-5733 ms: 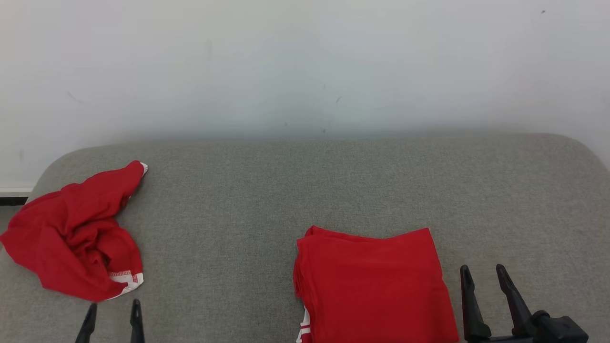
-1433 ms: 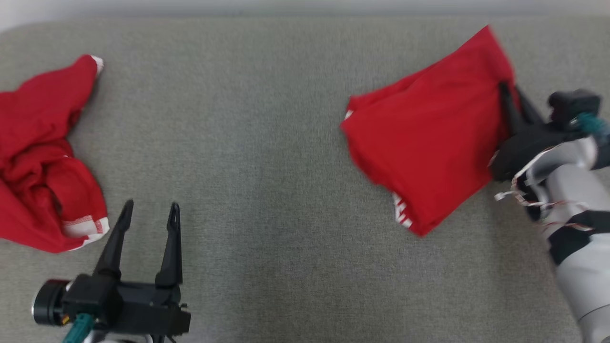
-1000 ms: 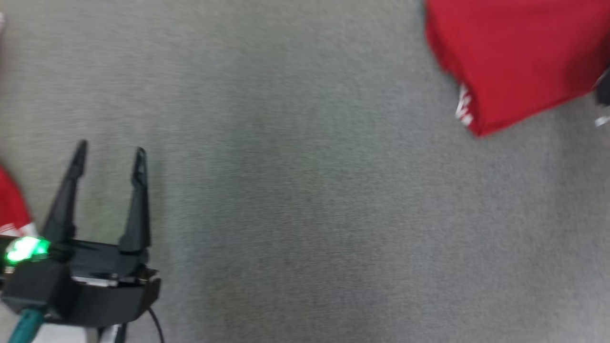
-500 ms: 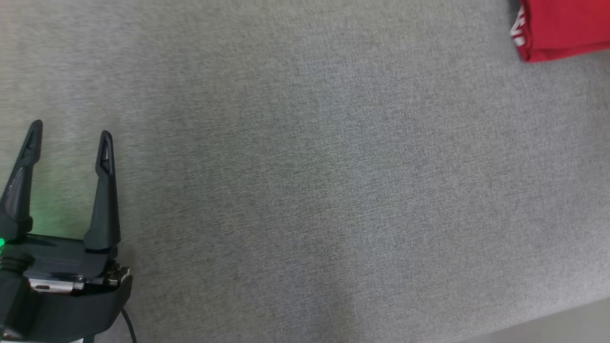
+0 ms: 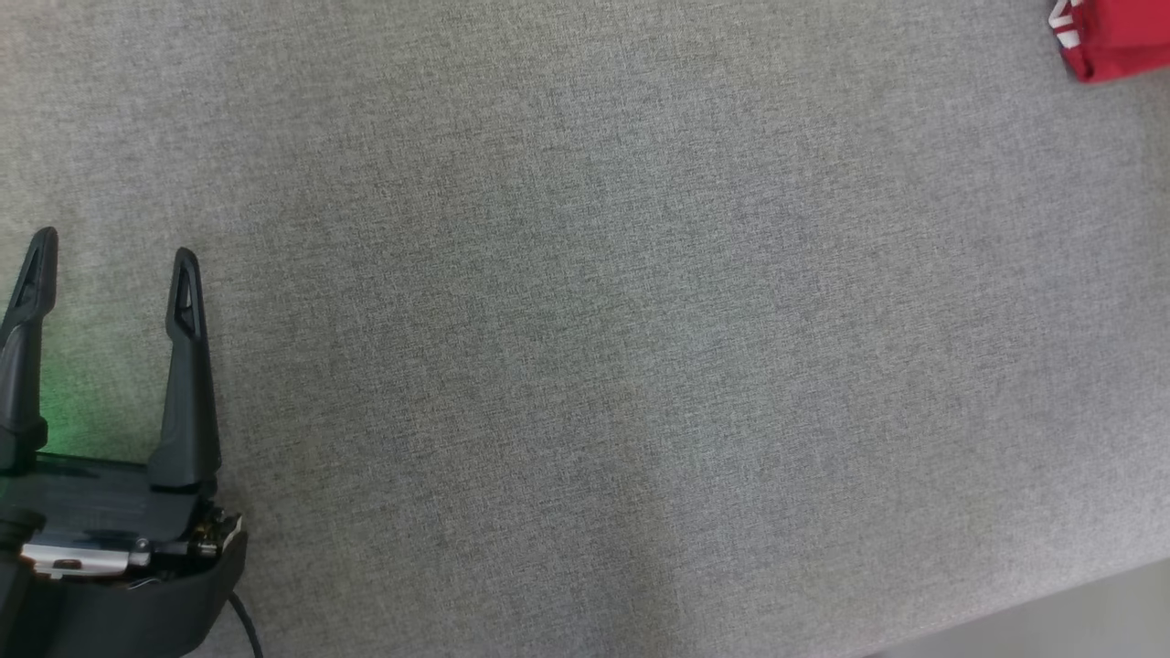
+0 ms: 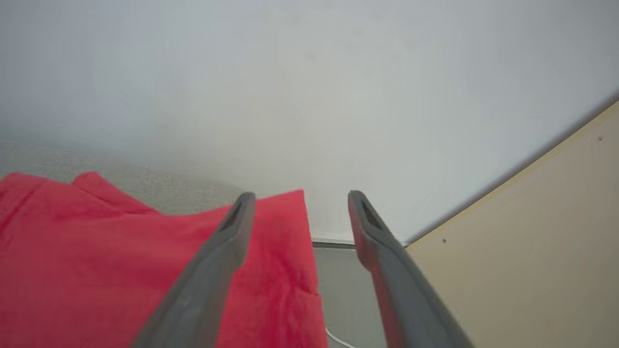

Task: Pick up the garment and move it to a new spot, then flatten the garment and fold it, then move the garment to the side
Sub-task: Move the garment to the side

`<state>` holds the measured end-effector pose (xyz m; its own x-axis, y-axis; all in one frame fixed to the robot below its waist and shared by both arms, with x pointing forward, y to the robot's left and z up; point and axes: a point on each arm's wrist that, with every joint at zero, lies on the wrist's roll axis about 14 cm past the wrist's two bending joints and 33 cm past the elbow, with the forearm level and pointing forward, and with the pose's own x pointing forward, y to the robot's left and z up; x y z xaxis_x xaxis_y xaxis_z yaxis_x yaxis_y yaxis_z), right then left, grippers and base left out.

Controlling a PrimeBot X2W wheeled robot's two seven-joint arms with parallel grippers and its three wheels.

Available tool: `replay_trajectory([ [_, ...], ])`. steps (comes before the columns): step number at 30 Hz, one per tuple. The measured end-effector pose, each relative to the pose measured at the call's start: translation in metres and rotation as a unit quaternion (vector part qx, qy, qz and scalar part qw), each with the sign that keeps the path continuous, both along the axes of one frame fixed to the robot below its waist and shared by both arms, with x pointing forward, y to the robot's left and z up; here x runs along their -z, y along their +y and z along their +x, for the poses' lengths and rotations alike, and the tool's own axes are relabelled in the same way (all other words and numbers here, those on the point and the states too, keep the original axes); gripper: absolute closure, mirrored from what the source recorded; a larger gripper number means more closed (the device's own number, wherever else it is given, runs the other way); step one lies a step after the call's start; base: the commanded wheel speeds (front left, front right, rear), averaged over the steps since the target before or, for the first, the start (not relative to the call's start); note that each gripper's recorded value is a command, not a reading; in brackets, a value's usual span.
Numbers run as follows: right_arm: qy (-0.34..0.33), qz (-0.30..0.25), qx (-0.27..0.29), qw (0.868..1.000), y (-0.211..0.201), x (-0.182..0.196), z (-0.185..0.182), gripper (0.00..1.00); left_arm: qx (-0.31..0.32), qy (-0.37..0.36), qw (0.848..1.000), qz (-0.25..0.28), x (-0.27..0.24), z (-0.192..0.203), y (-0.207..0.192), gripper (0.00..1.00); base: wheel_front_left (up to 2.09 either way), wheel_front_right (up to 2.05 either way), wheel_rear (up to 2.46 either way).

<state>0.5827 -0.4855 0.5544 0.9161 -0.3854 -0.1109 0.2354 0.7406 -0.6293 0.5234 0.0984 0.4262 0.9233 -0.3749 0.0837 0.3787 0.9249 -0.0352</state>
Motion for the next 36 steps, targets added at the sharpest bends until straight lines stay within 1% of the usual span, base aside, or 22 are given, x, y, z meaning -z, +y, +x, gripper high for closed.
replay_trajectory([
  [3, -0.004, -0.002, -0.005, 1.000, 0.004, -0.002, 0.002, 0.00, -0.005, 0.000, 1.000, 0.001, 0.000, -0.001, 0.002, 0.00, 0.00, 0.00, 0.00],
  [7, -0.026, -0.001, -0.020, 0.999, 0.012, -0.013, 0.004, 0.00, -0.014, 0.004, 1.000, -0.001, -0.001, -0.003, 0.005, 0.00, 0.00, 0.00, 0.00],
  [10, -0.042, 0.001, -0.041, 0.998, 0.025, -0.019, 0.003, 0.00, -0.026, 0.010, 1.000, -0.004, -0.002, -0.008, 0.008, 0.00, 0.00, 0.00, 0.00],
  [14, -0.058, 0.005, -0.078, 0.995, 0.049, -0.027, -0.002, 0.00, -0.049, 0.028, 0.998, -0.008, -0.003, -0.020, 0.018, 0.00, 0.00, 0.00, 0.00],
  [20, -0.082, 0.015, -0.147, 0.986, 0.100, -0.042, -0.014, 0.00, -0.092, 0.044, 0.995, 0.000, -0.015, -0.049, 0.044, 0.00, 0.00, 0.00, 0.00],
  [24, -0.102, 0.046, -0.183, 0.977, 0.134, -0.048, -0.030, 0.00, -0.119, 0.038, 0.992, -0.002, -0.032, -0.069, 0.060, 0.00, 0.00, 0.00, 0.00],
  [29, -0.127, 0.091, -0.216, 0.964, 0.167, -0.053, -0.059, 0.00, -0.143, 0.030, 0.989, 0.000, -0.051, -0.099, 0.077, 0.00, 0.00, 0.00, 0.00],
  [33, -0.139, 0.128, -0.231, 0.954, 0.189, -0.048, -0.084, 0.00, -0.157, 0.015, 0.987, 0.001, -0.067, -0.117, 0.087, 0.00, 0.00, 0.00, 0.00],
  [34, -0.145, 0.144, -0.240, 0.949, 0.202, -0.046, -0.096, 0.00, -0.166, 0.008, 0.986, 0.000, -0.074, -0.125, 0.092, 0.00, 0.00, 0.00, 0.00],
  [36, -0.148, 0.158, -0.249, 0.944, 0.214, -0.043, -0.109, 0.00, -0.176, 0.001, 0.984, -0.001, -0.080, -0.134, 0.098, 0.00, 0.00, 0.00, 0.00],
])
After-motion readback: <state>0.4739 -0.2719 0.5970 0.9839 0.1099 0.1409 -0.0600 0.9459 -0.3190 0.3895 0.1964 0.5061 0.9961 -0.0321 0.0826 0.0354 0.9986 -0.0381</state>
